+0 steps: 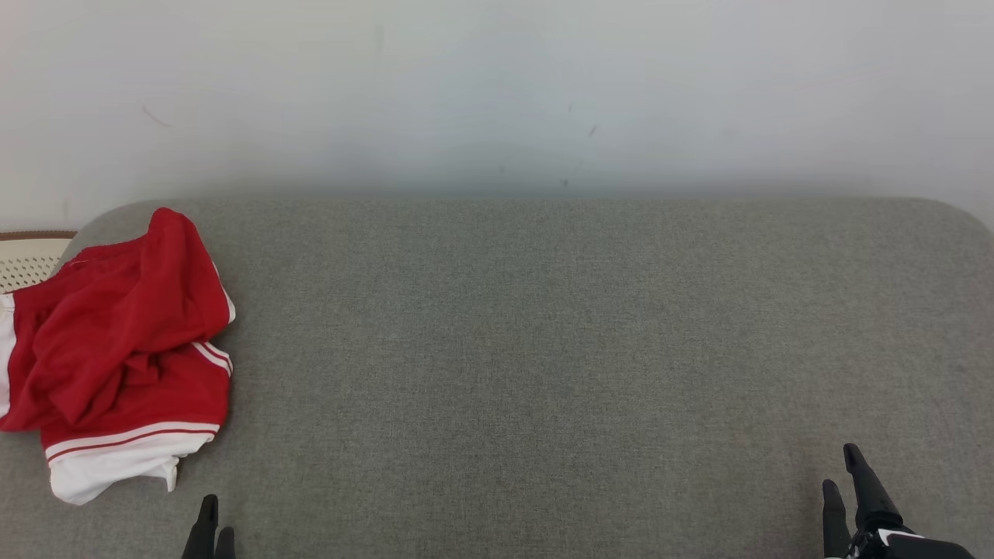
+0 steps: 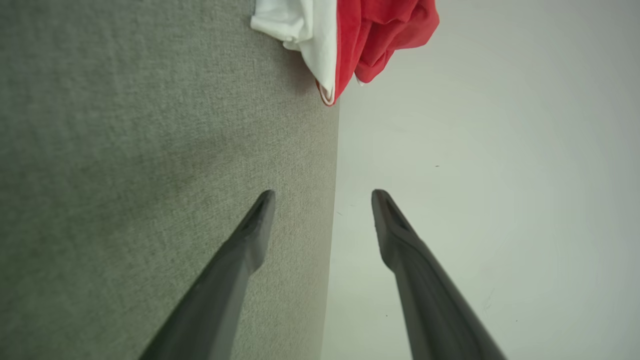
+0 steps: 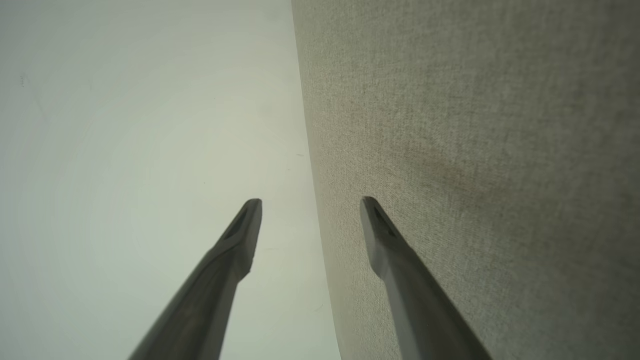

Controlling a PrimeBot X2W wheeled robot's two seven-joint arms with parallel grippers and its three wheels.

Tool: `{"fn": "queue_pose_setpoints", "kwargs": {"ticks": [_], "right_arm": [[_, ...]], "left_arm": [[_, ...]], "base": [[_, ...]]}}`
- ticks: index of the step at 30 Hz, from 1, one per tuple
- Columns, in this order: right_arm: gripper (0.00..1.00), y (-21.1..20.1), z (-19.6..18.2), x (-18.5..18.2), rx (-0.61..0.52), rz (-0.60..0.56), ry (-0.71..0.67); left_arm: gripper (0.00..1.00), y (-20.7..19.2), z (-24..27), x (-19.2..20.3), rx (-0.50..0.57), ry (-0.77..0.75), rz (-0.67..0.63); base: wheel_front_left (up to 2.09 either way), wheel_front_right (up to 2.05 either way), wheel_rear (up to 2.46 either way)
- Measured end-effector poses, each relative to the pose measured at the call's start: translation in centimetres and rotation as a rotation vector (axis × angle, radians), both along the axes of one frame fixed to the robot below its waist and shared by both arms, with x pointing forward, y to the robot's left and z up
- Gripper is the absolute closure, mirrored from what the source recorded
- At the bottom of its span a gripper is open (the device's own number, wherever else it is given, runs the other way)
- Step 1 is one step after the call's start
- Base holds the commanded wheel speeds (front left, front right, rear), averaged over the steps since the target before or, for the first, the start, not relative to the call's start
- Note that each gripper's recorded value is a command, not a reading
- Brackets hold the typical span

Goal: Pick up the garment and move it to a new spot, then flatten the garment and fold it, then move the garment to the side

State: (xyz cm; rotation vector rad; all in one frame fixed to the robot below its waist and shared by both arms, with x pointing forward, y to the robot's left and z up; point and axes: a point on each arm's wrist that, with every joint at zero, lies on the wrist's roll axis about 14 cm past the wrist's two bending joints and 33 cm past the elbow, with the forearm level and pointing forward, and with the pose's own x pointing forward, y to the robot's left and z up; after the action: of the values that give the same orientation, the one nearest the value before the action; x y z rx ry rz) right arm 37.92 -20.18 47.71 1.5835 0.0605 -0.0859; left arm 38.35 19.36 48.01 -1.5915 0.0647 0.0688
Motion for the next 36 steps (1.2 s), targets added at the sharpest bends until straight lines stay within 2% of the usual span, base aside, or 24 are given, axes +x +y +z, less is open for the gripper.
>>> {"fn": "queue_pose_setpoints", "kwargs": {"ticks": [7, 15, 36], "right_arm": [[0.00, 0.4, 0.6, 0.1, -0.059, 0.008, -0.015], [0.00, 0.5, 0.9, 0.1, -0.169, 0.013, -0.021], [0.00, 1.4, 1.7, -0.1, -0.535, 0.056, -0.049]], "left_arm": [[0.00, -0.1, 0.3, 0.0, 0.041, -0.007, 0.008], [0.00, 0.1, 0.6, 0.0, 0.153, -0.012, 0.015], [0.00, 0.2, 0.1, -0.5, 0.558, 0.008, -0.001]], "base": [[0.00, 0.00, 0.00], [0.00, 0.00, 0.00], [0.00, 0.00, 0.00]]}}
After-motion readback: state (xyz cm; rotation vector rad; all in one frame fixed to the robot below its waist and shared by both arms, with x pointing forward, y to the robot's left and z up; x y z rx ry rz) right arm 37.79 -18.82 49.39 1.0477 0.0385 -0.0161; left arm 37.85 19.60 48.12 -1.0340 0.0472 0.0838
